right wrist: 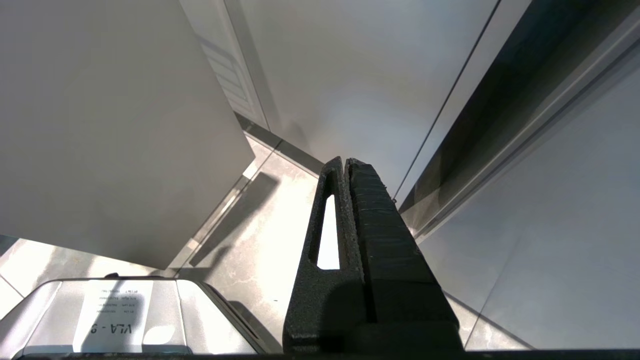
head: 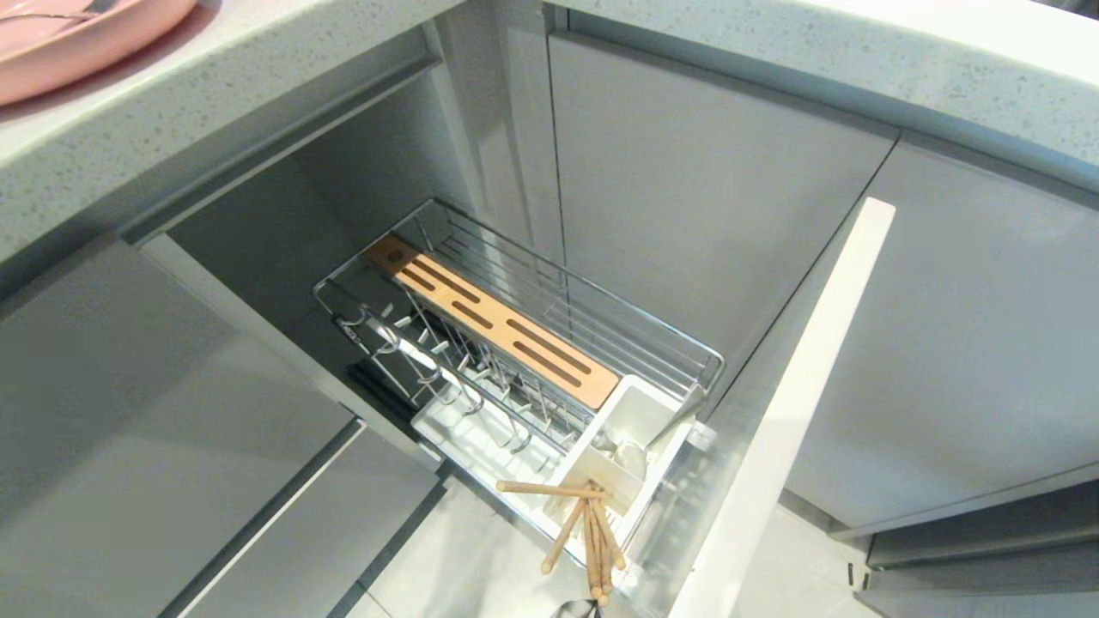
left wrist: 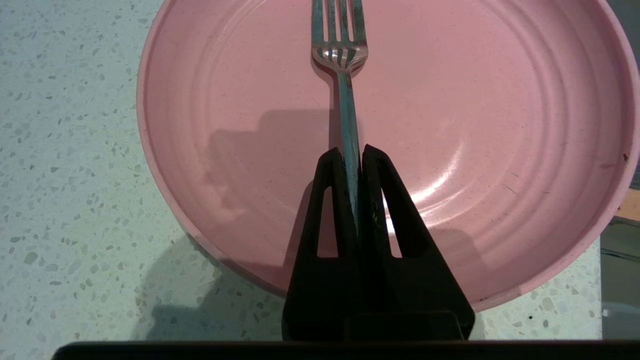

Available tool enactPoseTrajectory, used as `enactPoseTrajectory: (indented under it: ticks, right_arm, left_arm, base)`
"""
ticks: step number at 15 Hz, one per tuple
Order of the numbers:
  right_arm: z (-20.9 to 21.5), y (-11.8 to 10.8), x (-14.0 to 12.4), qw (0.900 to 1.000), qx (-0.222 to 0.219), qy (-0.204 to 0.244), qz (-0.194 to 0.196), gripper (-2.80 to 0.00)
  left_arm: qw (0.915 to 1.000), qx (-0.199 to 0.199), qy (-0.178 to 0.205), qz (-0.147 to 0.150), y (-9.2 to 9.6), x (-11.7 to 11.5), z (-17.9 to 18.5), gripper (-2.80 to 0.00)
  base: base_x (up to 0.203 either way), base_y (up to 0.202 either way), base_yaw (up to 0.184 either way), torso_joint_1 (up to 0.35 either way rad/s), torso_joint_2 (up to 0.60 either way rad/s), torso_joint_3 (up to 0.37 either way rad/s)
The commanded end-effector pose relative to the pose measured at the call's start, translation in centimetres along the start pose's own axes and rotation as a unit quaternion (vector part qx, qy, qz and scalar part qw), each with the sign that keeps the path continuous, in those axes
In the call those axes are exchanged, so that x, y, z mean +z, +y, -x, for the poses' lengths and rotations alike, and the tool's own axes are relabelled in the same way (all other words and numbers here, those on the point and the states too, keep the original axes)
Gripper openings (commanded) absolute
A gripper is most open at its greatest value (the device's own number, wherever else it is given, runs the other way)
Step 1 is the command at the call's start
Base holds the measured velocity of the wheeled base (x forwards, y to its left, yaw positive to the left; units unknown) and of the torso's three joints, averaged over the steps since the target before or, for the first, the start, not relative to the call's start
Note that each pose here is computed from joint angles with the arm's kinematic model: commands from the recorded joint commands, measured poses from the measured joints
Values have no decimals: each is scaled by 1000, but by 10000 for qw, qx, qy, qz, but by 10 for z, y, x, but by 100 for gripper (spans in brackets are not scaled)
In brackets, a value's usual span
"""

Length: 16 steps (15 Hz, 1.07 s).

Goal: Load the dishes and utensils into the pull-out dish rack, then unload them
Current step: Pick up the fork and place it in the cupboard

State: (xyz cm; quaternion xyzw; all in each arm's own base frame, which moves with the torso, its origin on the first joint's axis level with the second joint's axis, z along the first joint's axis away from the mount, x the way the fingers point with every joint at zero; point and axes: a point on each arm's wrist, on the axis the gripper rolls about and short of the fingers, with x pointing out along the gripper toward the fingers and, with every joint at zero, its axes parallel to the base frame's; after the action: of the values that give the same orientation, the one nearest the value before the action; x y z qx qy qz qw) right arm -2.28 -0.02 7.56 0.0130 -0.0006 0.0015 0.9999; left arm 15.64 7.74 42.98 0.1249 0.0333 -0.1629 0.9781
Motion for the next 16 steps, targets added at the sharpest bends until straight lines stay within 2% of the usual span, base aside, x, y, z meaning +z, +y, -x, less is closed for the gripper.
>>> enactPoseTrajectory:
  ticks: [1,4,6,8,10,11,13,16]
  right_arm:
    - [0,0,0,10000,6,6,-1,-280]
    - [0,0,0,10000,1,0,-1,-280]
    - [0,0,0,10000,0,6,-1,-280]
    - [0,0,0,10000,0,6,-1,-280]
    - [0,0,0,10000,0,0,-1,-280]
    - [0,0,0,10000,3,5,-1,-280]
    - [0,0,0,10000,2,6,-1,-280]
    - [0,0,0,10000,0,6,-1,-280]
  left_arm:
    - [9999,11,-120,-97,-9,8,10,-280]
    - [9993,-14,-375,87,-36,23,32,-280]
    - [9968,-169,-566,533,-55,33,46,-280]
    - [9902,-434,-709,1124,-71,39,57,-280]
    - [9776,-816,-734,1796,-87,42,68,-280]
    - [9712,-1058,-652,2033,-96,41,73,-280]
    - [9595,-1544,-366,2326,-112,34,85,-280]
    - [9403,-2361,-37,2450,-131,25,105,-280]
  base:
    - [0,0,0,0,0,0]
    - [0,0,0,0,0,0]
    - [0,0,0,0,0,0]
    - [0,0,0,0,0,0]
    - [0,0,0,0,0,0]
    - [0,0,0,0,0,0]
    - [0,0,0,0,0,0]
    - [0,0,0,0,0,0]
